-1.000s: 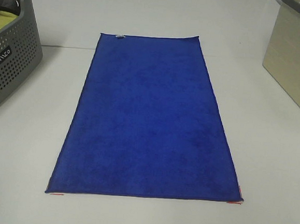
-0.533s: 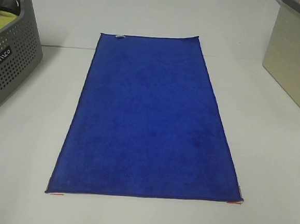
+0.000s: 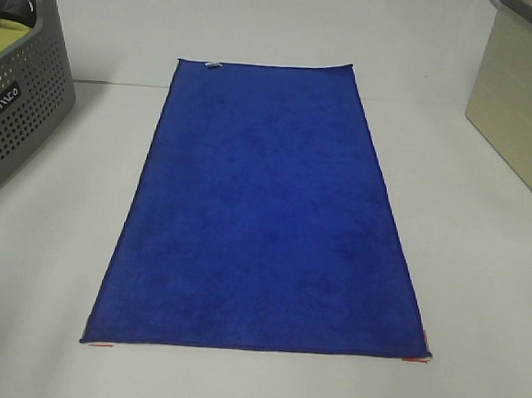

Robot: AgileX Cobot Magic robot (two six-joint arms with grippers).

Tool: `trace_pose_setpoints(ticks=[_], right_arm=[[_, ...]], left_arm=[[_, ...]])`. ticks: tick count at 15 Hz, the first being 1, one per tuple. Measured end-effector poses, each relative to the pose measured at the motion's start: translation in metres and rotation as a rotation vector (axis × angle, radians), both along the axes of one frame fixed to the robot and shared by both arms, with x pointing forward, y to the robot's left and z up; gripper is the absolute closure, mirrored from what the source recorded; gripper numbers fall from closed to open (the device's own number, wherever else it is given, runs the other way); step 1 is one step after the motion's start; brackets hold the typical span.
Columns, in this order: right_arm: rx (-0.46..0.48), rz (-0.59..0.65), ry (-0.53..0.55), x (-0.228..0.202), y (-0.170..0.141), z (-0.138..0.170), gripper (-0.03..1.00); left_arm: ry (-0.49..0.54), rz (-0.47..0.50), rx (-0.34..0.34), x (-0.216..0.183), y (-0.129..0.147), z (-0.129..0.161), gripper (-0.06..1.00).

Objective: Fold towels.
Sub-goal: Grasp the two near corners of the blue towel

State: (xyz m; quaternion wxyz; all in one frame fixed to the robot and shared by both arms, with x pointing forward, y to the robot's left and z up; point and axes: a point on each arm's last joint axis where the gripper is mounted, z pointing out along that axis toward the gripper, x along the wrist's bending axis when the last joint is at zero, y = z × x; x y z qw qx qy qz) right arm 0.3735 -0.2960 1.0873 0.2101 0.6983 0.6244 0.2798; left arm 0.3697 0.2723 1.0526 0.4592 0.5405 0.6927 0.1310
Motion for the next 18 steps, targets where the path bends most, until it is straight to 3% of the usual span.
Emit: trace_pose_setpoints(ticks=[4,7,13,18], right_arm=[[0.131,0.080,0.265,0.057,0.011,-0.044,0.10],[0.230,0.143,0.347,0.088,0.020,-0.076,0.10],[0.341,0.181,0.470,0.123,0.028,-0.136,0.10],[0.383,0.193,0.564,0.132,0.031,-0.173,0.10]], left_arm=[[0.278,-0.095,-0.093,0.055,-0.012,-0.054,0.37],[0.405,-0.137,-0.166,0.084,-0.019,-0.098,0.37],[0.510,-0.174,-0.264,0.107,-0.027,-0.164,0.37],[0.558,-0.200,-0.267,0.107,-0.029,-0.190,0.37]])
